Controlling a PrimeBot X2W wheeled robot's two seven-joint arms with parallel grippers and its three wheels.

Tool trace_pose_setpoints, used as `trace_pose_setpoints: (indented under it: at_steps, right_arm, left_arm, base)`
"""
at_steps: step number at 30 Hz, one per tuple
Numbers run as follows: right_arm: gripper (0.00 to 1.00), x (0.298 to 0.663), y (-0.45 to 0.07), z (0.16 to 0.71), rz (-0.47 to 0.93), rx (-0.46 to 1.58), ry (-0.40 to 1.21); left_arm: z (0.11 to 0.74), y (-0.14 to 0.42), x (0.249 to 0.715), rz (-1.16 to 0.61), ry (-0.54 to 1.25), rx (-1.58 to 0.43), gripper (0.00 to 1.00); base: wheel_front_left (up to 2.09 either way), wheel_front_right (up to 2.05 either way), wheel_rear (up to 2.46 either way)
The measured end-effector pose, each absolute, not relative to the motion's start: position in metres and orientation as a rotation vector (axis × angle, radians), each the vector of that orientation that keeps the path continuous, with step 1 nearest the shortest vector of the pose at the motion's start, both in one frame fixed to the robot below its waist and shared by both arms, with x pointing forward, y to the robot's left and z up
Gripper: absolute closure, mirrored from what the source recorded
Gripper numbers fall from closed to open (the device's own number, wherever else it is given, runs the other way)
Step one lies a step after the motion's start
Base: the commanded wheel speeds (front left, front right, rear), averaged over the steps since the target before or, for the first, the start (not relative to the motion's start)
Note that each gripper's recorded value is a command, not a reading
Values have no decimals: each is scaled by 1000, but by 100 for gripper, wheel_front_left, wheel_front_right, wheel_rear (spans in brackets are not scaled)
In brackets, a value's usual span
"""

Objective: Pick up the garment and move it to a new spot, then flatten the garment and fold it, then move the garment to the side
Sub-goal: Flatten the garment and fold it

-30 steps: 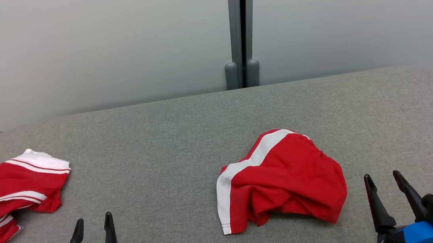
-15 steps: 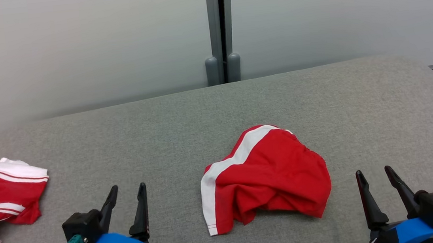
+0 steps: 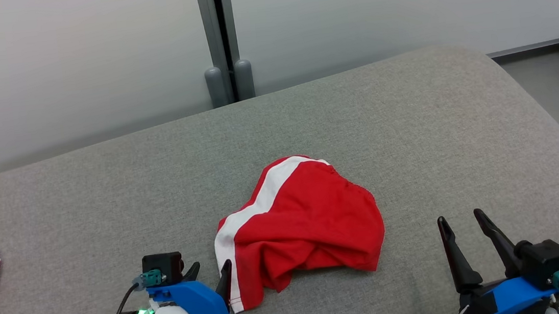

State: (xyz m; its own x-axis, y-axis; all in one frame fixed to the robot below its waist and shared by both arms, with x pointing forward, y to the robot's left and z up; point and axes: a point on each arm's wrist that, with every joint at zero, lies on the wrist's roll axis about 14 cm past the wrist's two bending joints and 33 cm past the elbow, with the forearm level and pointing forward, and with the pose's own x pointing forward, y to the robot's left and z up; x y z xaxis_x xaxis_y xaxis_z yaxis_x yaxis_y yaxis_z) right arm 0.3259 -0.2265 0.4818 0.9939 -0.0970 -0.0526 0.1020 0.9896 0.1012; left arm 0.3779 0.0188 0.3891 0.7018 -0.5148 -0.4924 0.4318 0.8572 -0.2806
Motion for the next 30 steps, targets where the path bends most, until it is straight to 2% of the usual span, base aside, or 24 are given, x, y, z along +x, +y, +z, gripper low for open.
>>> trace_pose_setpoints:
  at_steps: [9, 10, 11, 15, 19, 24, 30]
  right_arm:
    - [0, 322, -237, 477, -138, 101, 61]
    - [0, 322, -238, 477, -140, 101, 61]
    - [0, 321, -238, 476, -142, 102, 62]
    - [0, 322, -239, 474, -145, 107, 67]
    - [0, 328, -233, 475, -123, 111, 63]
    - [0, 337, -223, 478, -86, 113, 54]
    - [0, 343, -214, 486, -53, 111, 33]
  left_arm:
    - [359, 5, 379, -513, 758, -158, 0]
    - [358, 1, 378, -532, 767, -166, 69]
    - [359, -2, 378, -543, 770, -177, 100]
    - [366, -4, 383, -536, 717, -226, 100]
    - [396, 4, 407, -492, 549, -299, 100]
    - [472, 16, 450, -469, 238, -328, 100]
    - [580, 24, 477, -490, -93, -313, 100]
  base:
    - [0, 0, 0]
    - [0, 0, 0]
    - [0, 0, 0]
    - [0, 0, 0]
    - [0, 0, 0]
    - [0, 0, 0]
    - [0, 0, 0]
